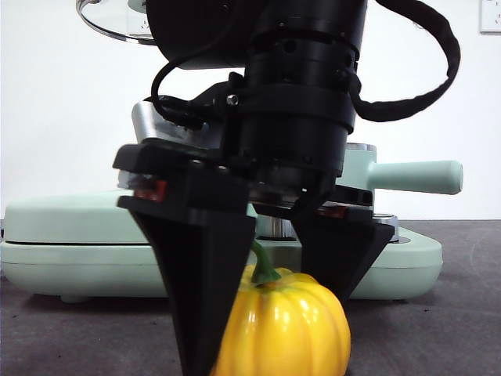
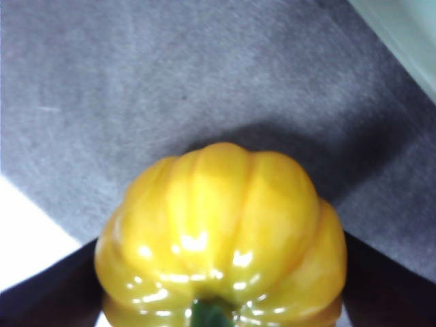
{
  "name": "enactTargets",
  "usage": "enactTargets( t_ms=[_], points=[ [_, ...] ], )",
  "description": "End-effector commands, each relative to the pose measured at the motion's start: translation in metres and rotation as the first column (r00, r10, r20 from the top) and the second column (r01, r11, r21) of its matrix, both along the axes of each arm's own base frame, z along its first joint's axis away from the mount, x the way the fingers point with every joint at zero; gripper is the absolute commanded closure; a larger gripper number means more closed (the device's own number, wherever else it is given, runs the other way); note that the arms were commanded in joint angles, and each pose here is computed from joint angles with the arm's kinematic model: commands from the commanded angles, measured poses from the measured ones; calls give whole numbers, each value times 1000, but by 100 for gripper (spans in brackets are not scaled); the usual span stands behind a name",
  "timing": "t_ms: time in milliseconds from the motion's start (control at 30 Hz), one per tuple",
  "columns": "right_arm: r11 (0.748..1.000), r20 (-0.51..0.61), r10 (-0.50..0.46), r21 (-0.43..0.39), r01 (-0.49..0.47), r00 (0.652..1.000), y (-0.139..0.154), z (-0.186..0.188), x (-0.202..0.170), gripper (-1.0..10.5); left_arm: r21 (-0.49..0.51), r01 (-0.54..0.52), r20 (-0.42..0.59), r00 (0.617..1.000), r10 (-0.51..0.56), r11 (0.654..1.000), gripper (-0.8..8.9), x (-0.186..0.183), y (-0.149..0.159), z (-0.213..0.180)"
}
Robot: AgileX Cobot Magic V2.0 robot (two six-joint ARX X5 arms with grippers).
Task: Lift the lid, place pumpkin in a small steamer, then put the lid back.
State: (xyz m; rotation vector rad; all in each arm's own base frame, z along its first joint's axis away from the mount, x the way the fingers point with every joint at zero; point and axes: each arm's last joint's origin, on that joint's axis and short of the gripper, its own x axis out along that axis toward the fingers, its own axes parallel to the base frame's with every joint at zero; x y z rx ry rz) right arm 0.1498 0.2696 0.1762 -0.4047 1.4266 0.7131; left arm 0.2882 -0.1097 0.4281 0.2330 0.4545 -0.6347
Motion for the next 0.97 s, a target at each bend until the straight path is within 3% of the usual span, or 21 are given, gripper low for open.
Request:
enactTargets(
  t_ms=[33,233,433,733,967],
  points=[
    [1000,6,22,5,-22,1000,6,0,0,683,-14,6,58,998,-5,1000,798,-2,1,13],
    [997,-32,75,-19,-75,997,1,13,9,683,-10,-10,64,998,10,1000,798,0,6,13],
    [996,-56,55,-65,-58,997,-15,71,43,682,-17,-44,65,997,45,999,798,3,15,13],
    [989,82,-132,71,126,988,-53,162,114,679,-16,-56,56,997,57,998,798,5,18,10],
    [967,152,-235,137,214,960,-66,180,165,679,-13,-56,48,997,57,998,798,6,18,7]
  ],
)
